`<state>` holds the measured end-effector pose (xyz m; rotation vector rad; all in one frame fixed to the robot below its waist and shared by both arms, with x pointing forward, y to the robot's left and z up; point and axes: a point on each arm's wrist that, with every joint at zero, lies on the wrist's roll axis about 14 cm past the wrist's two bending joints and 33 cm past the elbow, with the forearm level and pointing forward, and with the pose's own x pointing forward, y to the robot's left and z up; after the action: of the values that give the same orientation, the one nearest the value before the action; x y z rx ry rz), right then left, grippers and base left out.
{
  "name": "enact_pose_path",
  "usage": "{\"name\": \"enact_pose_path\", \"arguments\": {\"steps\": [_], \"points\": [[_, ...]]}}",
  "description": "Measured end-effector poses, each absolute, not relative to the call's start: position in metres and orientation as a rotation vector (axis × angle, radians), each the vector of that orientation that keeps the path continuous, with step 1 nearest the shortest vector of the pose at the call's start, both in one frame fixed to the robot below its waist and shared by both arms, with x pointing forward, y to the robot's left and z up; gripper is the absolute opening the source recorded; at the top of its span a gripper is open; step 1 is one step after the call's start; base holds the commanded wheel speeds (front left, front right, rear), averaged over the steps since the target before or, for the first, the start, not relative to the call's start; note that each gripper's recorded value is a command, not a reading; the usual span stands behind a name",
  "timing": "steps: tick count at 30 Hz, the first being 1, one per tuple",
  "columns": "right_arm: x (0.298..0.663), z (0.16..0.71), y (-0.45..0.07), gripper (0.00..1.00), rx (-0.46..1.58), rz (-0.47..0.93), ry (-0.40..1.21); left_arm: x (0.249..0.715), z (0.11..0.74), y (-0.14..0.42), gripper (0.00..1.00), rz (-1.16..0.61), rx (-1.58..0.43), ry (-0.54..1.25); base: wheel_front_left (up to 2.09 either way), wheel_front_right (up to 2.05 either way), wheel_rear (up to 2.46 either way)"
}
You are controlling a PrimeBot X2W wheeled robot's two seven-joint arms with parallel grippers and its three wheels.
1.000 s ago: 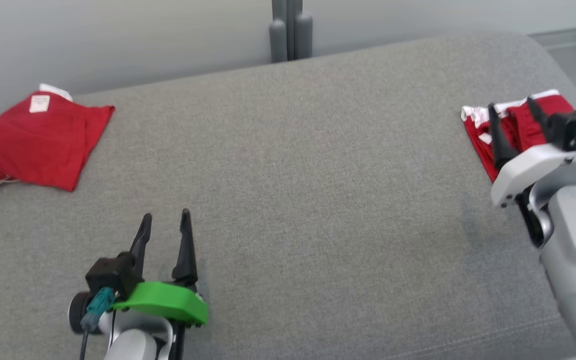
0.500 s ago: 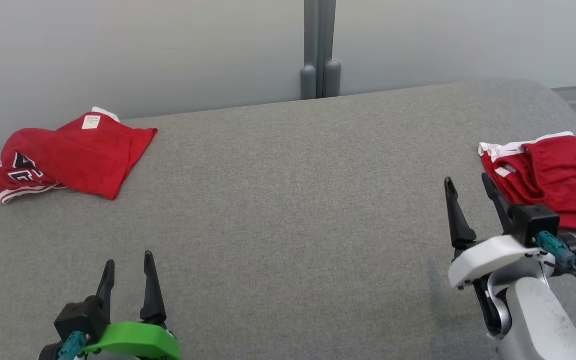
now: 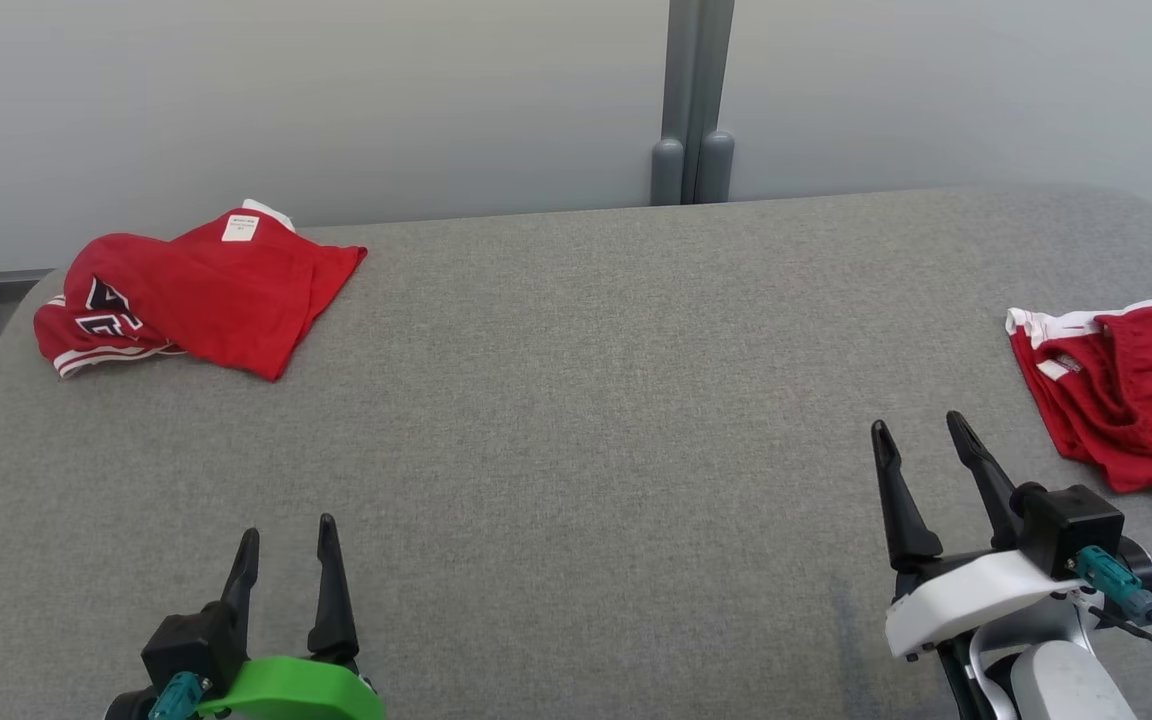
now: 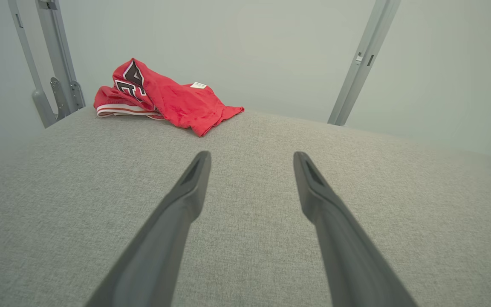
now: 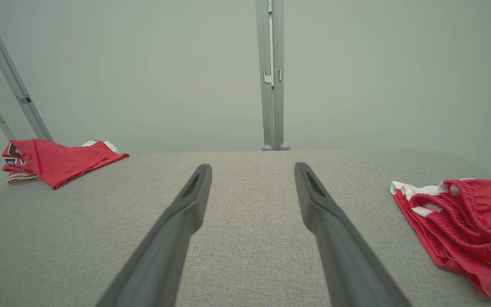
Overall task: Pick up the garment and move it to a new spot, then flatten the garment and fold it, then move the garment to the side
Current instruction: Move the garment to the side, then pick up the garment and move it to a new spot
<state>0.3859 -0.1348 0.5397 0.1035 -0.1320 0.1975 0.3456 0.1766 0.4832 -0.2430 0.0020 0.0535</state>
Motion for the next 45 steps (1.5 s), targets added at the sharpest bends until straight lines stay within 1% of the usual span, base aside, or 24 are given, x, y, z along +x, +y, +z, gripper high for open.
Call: {"name": "enact_pose_path", "arguments": {"steps": [7,32,39,45], "points": [[0.381,0.535,-0.130,1.00,0.142,0.211,-0.117,0.347,0.483,0.172,1.00,0.039,-0.250,0.004,0.00,0.00,0.00],[0.377,0.532,-0.118,1.00,0.148,0.245,-0.101,0.339,0.483,0.172,1.00,0.032,-0.251,0.000,0.00,0.00,0.00],[0.382,0.535,-0.097,1.00,0.151,0.305,-0.114,0.331,0.488,0.190,1.00,0.085,-0.245,-0.024,0.00,0.00,0.00],[0.390,0.537,-0.061,1.00,0.161,0.407,-0.117,0.314,0.494,0.224,1.00,0.187,-0.229,-0.054,0.00,0.00,0.00]]}}
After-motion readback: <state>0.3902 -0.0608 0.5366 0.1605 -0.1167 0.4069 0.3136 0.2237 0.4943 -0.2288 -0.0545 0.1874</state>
